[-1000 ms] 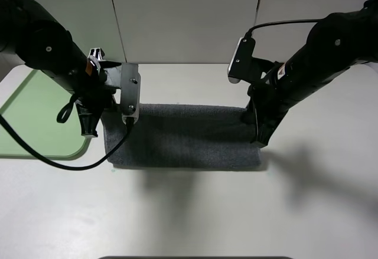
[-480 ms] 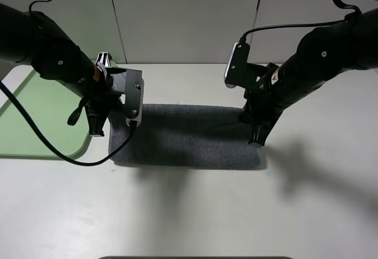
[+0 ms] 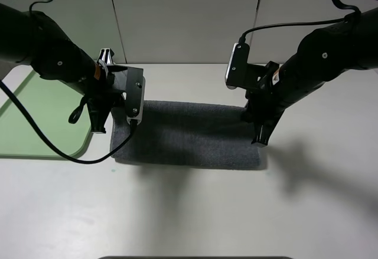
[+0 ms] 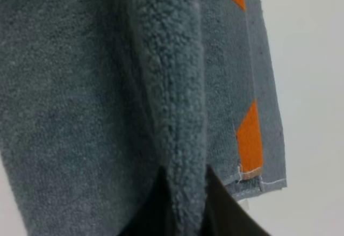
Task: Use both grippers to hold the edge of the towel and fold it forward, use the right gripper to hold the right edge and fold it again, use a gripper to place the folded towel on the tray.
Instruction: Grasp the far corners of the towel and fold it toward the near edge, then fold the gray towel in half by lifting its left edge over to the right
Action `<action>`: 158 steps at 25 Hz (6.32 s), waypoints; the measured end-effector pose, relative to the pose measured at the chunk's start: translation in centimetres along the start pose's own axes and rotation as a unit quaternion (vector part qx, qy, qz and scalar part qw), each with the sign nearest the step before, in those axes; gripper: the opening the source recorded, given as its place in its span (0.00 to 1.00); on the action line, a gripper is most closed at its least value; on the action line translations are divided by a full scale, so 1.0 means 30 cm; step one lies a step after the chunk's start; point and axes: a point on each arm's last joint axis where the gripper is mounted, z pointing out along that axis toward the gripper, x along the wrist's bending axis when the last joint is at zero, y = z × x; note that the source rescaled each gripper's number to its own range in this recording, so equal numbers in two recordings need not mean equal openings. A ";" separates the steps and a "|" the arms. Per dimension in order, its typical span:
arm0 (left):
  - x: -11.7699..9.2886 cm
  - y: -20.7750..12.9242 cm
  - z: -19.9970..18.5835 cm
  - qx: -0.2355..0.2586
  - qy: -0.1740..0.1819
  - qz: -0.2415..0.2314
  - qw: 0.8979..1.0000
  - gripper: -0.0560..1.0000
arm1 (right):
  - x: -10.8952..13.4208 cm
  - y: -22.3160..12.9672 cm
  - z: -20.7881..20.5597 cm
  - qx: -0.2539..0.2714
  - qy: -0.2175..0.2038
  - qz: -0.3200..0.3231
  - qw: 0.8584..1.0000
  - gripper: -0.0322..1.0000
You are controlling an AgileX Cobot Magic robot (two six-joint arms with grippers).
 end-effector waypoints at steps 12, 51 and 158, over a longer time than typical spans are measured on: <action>0.011 -0.007 0.002 -0.007 0.012 0.001 1.000 0.98 | -0.009 -0.011 -0.009 0.009 -0.008 -0.023 1.000 1.00; 0.013 -0.004 0.002 -0.011 0.015 0.001 1.000 1.00 | -0.034 -0.004 -0.173 -0.014 -0.053 0.089 0.994 1.00; 0.021 0.018 -0.019 0.032 -0.013 -0.298 0.954 1.00 | 0.580 -0.479 -0.832 -0.221 -0.258 0.539 0.771 1.00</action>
